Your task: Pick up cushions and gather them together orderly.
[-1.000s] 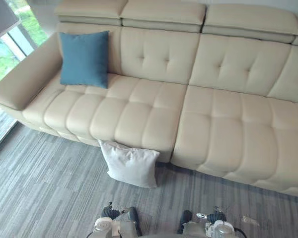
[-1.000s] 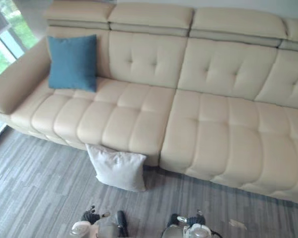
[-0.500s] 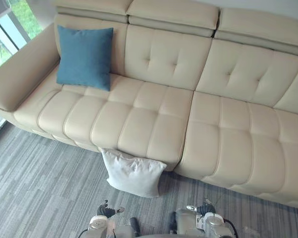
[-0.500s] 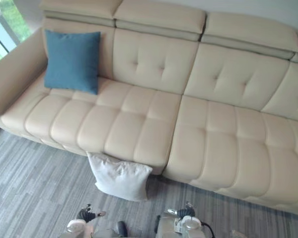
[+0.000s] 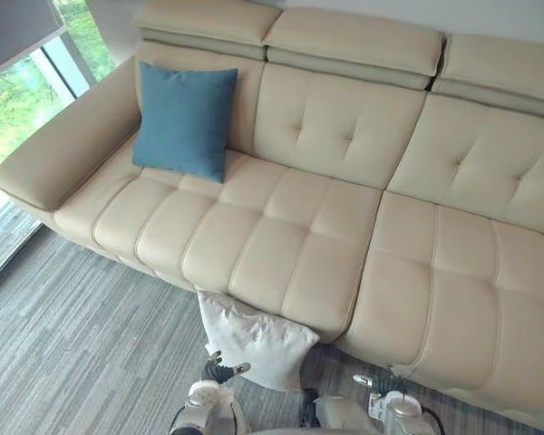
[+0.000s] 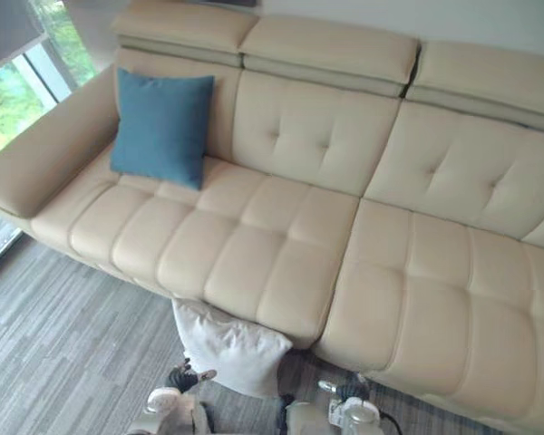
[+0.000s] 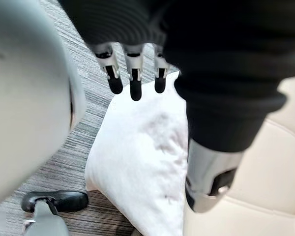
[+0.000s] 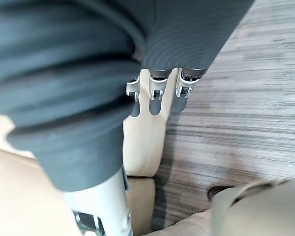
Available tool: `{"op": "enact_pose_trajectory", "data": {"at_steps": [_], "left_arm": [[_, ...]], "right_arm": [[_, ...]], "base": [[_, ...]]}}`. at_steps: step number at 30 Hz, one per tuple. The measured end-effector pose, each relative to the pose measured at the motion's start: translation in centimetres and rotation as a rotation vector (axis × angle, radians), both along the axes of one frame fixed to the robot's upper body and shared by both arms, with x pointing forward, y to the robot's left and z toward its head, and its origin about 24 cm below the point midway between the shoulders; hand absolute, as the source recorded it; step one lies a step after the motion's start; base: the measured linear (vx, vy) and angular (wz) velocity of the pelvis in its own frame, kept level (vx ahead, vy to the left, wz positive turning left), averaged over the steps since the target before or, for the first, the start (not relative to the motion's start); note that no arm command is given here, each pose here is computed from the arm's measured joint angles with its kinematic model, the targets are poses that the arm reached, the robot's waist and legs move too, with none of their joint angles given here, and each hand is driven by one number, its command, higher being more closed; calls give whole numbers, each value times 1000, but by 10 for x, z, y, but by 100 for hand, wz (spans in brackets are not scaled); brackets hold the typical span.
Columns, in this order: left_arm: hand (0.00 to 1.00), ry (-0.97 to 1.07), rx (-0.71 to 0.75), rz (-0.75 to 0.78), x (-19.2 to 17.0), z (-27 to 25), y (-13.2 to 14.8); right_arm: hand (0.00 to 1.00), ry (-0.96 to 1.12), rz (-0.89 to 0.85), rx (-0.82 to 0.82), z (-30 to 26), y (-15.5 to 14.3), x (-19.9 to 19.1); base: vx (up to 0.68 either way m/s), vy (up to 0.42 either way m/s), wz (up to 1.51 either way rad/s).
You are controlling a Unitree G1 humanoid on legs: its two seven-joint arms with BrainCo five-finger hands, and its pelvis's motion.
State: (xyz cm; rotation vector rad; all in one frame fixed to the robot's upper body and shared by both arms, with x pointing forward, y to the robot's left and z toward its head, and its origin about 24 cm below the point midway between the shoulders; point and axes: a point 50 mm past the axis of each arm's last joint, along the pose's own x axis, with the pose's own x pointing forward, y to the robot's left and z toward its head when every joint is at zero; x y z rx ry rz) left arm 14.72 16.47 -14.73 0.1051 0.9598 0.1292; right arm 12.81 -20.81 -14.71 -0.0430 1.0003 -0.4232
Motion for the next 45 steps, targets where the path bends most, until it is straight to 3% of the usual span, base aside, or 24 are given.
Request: {"op": "enact_pose_trajectory", "data": {"at_steps": [10,23,45], "left_arm": [[0,84,73,-110,-20,-8,12],[0,79,103,-81,-20,-6,27],[0,19,56,-42,-5,-1,12]], "right_arm": [[0,60,10,18,-7,1,-12],[0,48,106,17,-5,13,0],[0,0,31,-14,1,1,3]], "base": [[30,181,-3],[-51,55,-38],[2,-9,0]]}}
